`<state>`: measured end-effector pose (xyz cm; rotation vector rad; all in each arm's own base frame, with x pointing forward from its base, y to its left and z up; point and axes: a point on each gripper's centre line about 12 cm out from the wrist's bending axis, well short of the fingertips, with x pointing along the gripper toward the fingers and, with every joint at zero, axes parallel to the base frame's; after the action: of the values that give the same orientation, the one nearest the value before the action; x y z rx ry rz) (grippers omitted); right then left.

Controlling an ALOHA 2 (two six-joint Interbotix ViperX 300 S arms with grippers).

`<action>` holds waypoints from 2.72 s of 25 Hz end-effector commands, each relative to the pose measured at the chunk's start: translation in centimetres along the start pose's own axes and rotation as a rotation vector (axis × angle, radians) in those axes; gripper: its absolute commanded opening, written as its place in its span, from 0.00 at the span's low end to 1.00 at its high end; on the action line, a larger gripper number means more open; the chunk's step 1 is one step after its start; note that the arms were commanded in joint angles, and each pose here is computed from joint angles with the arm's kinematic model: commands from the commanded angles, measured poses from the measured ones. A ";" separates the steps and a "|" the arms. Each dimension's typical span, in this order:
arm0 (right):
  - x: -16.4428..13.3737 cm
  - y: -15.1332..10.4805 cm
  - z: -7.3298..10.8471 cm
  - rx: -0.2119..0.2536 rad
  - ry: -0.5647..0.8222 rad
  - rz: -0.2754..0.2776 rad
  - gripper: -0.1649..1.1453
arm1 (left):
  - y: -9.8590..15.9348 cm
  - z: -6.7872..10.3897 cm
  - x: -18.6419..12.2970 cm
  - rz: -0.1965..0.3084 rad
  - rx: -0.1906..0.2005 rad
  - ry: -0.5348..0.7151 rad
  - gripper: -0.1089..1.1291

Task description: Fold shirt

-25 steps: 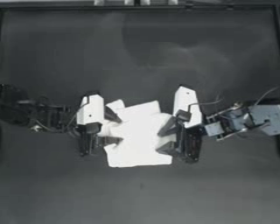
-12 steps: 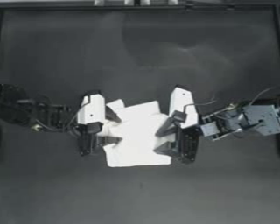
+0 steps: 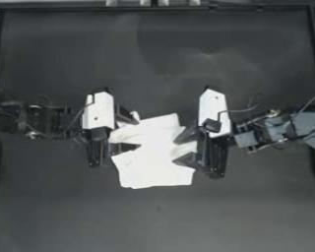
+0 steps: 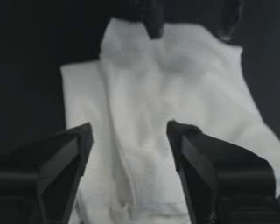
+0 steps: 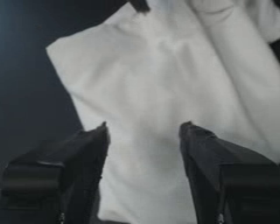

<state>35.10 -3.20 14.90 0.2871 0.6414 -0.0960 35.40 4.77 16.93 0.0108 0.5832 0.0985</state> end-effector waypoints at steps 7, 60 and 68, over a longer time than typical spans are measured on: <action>-0.9 -1.6 1.8 -0.023 -0.048 -0.036 0.77 | -4.1 0.7 0.2 -0.097 0.052 -0.030 0.80; -2.8 -2.8 3.0 -0.038 -0.078 -0.101 0.77 | -2.8 2.1 -2.1 -0.060 0.041 -0.040 0.80; -5.8 -1.4 4.1 -0.067 -0.141 -0.095 0.78 | -2.1 3.6 -4.6 -0.039 0.039 -0.074 0.80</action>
<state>32.74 -6.16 19.38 0.2004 0.5651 -0.1958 34.12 2.21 19.90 0.0306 0.5782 0.0457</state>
